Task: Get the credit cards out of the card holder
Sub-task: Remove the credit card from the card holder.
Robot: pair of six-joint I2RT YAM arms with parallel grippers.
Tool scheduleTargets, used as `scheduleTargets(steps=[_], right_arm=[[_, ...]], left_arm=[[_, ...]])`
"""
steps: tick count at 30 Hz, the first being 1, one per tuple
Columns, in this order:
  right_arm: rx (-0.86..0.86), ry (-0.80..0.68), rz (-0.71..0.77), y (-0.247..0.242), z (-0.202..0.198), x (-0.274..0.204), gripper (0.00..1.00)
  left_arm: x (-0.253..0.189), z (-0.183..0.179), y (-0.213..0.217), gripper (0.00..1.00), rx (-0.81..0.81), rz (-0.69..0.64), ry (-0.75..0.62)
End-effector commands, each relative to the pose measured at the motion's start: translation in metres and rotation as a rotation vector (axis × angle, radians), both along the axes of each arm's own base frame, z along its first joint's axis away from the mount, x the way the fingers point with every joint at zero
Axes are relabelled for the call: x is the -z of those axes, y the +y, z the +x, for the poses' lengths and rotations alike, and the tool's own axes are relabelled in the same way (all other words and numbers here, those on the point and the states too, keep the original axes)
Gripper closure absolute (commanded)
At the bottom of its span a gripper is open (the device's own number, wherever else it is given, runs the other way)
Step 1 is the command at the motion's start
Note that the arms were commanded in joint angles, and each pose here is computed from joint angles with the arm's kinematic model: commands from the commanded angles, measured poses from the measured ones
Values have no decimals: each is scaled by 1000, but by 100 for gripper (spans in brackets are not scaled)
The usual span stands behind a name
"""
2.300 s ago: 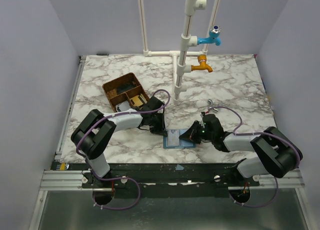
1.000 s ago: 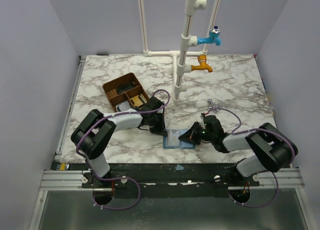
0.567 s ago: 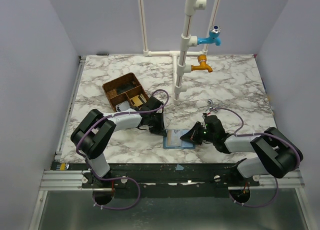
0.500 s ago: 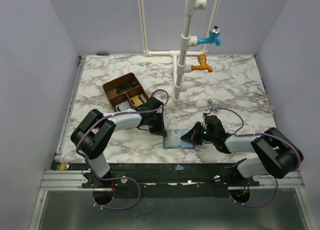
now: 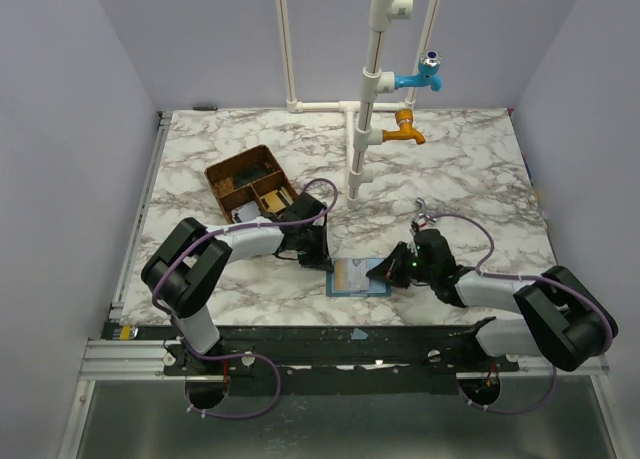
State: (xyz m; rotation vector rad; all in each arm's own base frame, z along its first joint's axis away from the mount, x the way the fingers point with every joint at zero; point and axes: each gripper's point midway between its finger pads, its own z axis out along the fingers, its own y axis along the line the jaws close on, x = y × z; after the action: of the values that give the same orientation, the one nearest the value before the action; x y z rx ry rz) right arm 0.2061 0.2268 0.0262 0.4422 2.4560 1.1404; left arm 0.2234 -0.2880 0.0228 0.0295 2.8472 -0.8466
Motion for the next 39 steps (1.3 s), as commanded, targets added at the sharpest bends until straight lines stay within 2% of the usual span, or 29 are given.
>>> scheduleTargets(steps=[1,39], right_arm=[[19,7,-58,-12,-2,10,99],[59,-6,-112,-38,-7,6,99]], left_arm=[[35,-13,35,100,-22,159,50],[30,-8,33,100,-28,154,35]])
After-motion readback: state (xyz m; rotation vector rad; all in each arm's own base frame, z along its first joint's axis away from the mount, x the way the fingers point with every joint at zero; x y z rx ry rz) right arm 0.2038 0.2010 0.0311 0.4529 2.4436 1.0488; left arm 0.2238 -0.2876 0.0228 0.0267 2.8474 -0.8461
